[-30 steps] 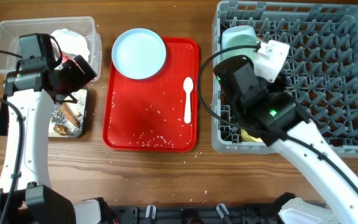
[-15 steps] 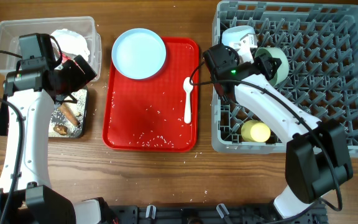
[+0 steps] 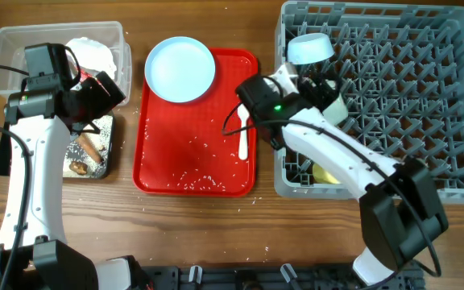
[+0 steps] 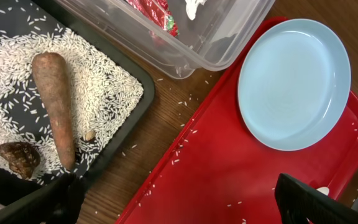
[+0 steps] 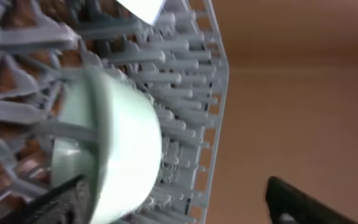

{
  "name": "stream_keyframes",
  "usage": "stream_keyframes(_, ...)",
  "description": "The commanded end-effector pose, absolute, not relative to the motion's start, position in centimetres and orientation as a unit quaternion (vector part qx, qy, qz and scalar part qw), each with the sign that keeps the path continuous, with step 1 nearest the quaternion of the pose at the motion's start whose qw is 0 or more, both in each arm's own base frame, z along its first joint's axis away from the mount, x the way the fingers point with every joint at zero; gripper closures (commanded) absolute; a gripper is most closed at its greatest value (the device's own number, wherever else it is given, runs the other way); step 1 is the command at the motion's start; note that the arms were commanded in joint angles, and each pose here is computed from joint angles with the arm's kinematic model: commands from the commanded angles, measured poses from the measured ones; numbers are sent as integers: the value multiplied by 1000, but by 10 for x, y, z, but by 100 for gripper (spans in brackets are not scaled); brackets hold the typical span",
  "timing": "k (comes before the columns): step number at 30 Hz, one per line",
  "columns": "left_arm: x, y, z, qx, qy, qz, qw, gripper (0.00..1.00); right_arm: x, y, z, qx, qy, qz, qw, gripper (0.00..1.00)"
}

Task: Sort waste into correct bins and load items into the dishwasher rack
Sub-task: 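Reach the right gripper back to the light-blue plate on the red tray, then grasp the light-blue plate and carry it into the rack with the right gripper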

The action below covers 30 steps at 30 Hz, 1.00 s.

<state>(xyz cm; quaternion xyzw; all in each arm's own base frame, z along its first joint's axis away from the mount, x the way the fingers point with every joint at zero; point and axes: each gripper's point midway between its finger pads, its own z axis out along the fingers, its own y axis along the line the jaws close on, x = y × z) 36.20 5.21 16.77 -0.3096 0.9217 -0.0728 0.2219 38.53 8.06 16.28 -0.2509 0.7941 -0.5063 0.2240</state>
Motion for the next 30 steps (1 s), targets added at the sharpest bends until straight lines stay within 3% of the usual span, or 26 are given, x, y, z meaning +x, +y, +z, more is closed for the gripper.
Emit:
stream_keyframes(1,365,51,175,-298,923,-76,232,0,392,91,190,-221,799,-486,278,0)
stream_keyframes(4,365,51,175,-298,923,-76,232,0,405,122,213,-191,835,-358,371,0)
stream_keyframes(6,365,51,175,-298,923,-76,232,0,411,182,217,-206,865,-156,431,0)
stream_keyframes(8,365,51,175,-298,923,-76,232,0,395,268,223,-248,859,105,436,0)
stream_keyframes(9,365,51,175,-298,923,-76,232,0,388,289,229,-261,847,169,432,0)
stream_keyframes(11,365,51,175,-298,923,-76,232,0,394,311,240,-192,842,260,431,0)
stream_keyframes(13,365,51,175,-298,923,-76,232,0,417,318,224,-101,851,280,432,17)
stream_keyframes(15,365,51,175,-298,923,-76,232,0,428,330,204,-90,851,277,436,17)
stream_keyframes(19,365,51,175,-298,923,-76,232,0,463,327,140,21,863,235,447,35)
stream_keyframes(24,365,51,175,-298,923,-76,232,0,477,334,73,18,886,202,417,35)
stream_keyframes(30,365,51,175,-298,923,-76,232,0,508,359,34,-4,915,157,372,35)
